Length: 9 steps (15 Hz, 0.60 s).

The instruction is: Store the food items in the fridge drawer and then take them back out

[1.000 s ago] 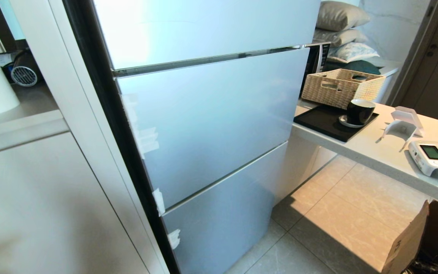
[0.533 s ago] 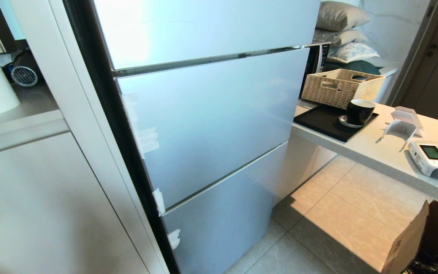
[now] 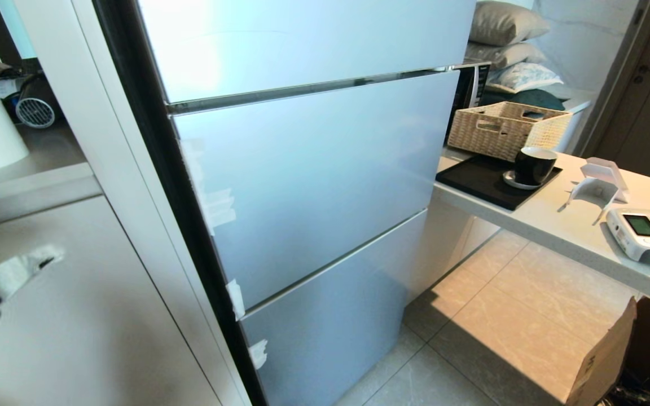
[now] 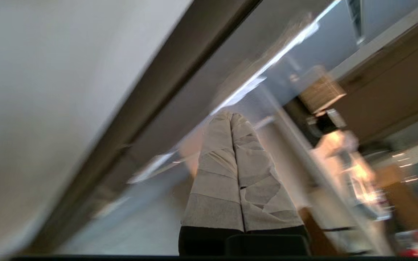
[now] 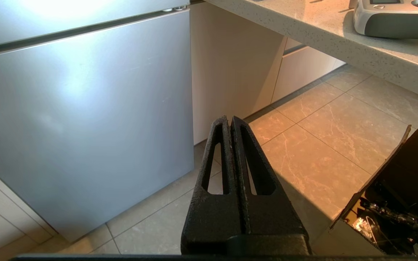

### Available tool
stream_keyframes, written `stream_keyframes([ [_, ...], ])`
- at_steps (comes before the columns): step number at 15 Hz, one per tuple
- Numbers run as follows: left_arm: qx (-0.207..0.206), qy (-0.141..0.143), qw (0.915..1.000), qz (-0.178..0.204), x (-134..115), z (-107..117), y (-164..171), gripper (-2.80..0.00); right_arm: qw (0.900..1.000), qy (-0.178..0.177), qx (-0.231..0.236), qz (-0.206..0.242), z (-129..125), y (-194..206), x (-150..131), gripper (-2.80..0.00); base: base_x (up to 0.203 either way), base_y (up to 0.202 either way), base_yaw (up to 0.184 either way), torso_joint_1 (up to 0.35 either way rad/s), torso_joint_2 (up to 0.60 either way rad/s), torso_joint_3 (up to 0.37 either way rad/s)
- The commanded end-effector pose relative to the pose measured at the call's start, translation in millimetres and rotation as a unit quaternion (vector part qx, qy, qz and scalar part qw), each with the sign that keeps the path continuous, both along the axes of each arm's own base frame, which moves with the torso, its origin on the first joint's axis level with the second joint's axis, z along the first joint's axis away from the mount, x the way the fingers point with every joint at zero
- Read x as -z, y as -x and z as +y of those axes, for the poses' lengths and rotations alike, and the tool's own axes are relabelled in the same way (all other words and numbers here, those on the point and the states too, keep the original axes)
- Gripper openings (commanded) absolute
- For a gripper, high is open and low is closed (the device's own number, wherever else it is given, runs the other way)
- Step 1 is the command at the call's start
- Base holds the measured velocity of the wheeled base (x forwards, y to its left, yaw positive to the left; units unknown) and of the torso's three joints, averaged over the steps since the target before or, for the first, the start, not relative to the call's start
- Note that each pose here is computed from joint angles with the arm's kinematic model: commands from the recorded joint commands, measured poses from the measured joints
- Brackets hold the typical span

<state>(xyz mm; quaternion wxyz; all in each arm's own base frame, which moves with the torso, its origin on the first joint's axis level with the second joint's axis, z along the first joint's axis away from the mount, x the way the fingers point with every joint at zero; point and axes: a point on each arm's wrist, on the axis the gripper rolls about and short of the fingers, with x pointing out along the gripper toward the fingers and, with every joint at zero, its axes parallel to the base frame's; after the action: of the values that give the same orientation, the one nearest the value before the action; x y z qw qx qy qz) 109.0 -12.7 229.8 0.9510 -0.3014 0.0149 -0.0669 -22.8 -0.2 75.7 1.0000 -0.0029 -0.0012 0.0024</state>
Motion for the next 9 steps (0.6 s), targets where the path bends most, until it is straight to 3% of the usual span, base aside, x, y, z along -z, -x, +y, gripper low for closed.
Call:
stream_keyframes([
  [1,0.023,0.035,0.9975,0.057,5,-13,-47,-2.8,1.0,0.0,-0.001,0.0,0,0,0,-2.8,0.0,0.0,0.0,0.0,0.0,0.0],
  [3,0.023,0.038,0.9967,0.069,6,-19,-66,-2.8,1.0,0.0,-0.001,0.0,0,0,0,-2.8,0.0,0.0,0.0,0.0,0.0,0.0],
  [9,0.0,0.037,0.9979,0.053,-4,-44,-105,-2.8,1.0,0.0,0.0,0.0,0,0,0,-2.8,0.0,0.0,0.0,0.0,0.0,0.0],
])
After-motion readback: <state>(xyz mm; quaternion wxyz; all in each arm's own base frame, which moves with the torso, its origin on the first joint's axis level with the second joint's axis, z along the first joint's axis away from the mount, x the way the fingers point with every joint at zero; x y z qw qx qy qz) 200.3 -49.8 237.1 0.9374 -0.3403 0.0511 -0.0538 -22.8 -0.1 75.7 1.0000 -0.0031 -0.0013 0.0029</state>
